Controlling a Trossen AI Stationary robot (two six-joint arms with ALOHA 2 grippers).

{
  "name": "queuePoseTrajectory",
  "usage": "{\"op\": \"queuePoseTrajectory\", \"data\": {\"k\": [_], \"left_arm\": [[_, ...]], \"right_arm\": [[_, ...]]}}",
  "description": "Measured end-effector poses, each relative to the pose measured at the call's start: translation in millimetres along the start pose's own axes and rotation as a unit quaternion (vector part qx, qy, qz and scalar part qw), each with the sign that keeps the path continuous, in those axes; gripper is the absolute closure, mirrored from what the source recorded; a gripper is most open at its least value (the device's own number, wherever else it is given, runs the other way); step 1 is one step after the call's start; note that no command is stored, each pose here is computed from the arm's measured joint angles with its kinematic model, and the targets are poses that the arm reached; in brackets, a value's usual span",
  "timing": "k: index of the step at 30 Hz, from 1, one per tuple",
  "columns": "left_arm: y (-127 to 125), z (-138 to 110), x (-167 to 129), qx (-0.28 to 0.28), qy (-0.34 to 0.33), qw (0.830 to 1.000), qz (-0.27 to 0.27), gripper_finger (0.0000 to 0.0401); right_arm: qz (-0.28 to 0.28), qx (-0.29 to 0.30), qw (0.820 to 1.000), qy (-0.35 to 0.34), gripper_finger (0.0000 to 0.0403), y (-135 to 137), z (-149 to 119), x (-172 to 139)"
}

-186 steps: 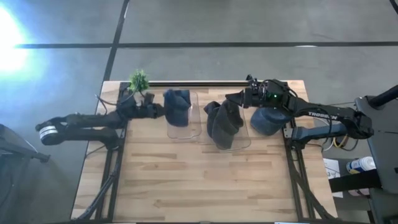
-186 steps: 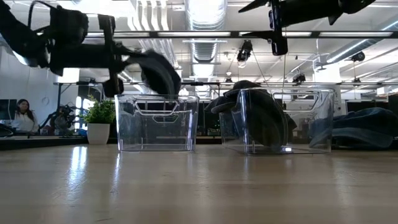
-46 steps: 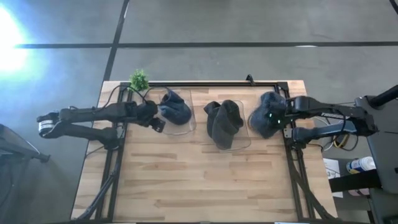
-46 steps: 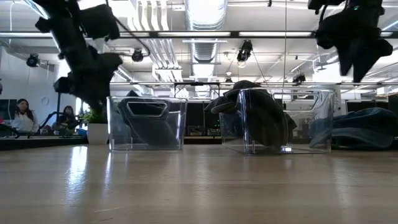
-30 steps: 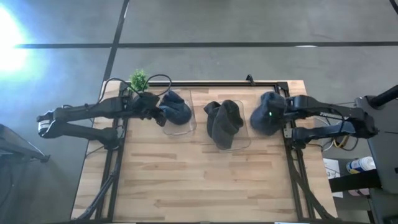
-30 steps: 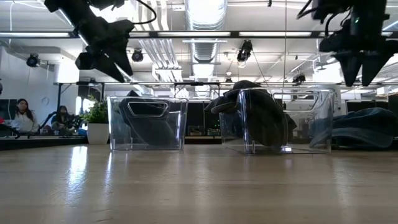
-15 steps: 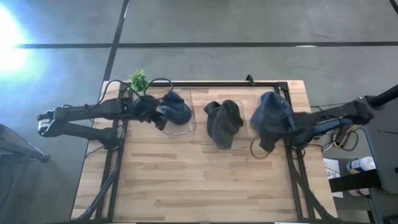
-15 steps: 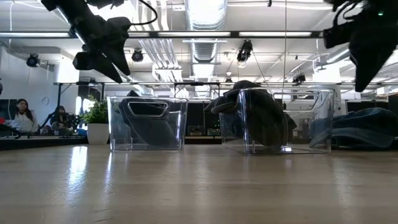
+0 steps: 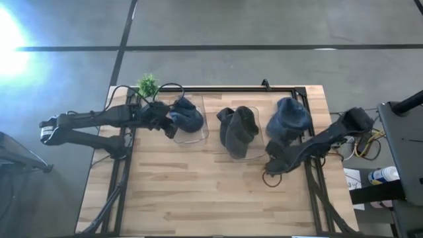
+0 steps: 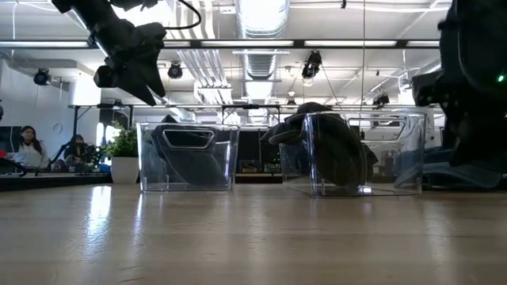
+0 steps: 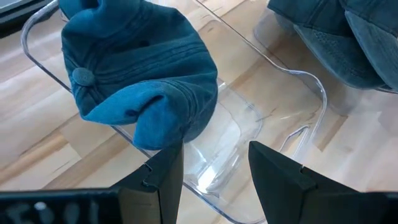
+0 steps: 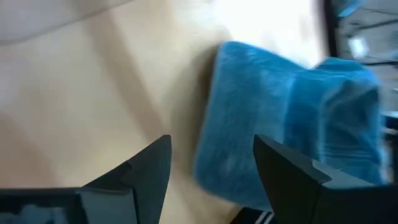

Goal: Pick & Place hat
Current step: Put the blue cap into the left transparent bin

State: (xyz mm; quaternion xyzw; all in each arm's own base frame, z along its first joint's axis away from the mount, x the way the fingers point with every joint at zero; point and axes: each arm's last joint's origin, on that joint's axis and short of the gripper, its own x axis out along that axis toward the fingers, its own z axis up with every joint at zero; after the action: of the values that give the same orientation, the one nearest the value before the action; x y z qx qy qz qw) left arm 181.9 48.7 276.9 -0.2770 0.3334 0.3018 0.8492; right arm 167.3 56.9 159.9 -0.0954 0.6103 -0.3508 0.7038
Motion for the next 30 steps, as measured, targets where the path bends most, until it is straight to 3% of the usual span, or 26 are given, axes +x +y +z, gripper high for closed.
{"op": "queuePoseTrajectory", "data": {"k": [9,15,19,26,30], "left_arm": [[5.5,-5.8,6.2,0.024,-0.014,0.998,0.048,0.0227],[11.1,-13.1,12.7,0.05,-0.013,0.995,0.082,0.0227],[14.3,-17.9,17.1,0.055,-0.012,0.994,0.097,0.0227],[16.5,-22.2,20.7,0.053,-0.006,0.993,0.101,0.0227],[14.6,-18.6,17.5,0.049,-0.012,0.994,0.097,0.0227]], "right_arm": [[-0.117,0.062,0.991,-0.025,0.0179,24.6,1.4,25.8],[-0.153,0.106,0.981,-0.049,0.0179,28.9,-3.1,38.5],[-0.145,0.125,0.98,-0.052,0.0179,30.4,-7.1,46.7],[-0.104,0.048,0.992,-0.056,0.0179,40.5,17.7,40.1],[-0.126,0.039,0.988,-0.073,0.0179,35.5,31.9,23.1]]}}
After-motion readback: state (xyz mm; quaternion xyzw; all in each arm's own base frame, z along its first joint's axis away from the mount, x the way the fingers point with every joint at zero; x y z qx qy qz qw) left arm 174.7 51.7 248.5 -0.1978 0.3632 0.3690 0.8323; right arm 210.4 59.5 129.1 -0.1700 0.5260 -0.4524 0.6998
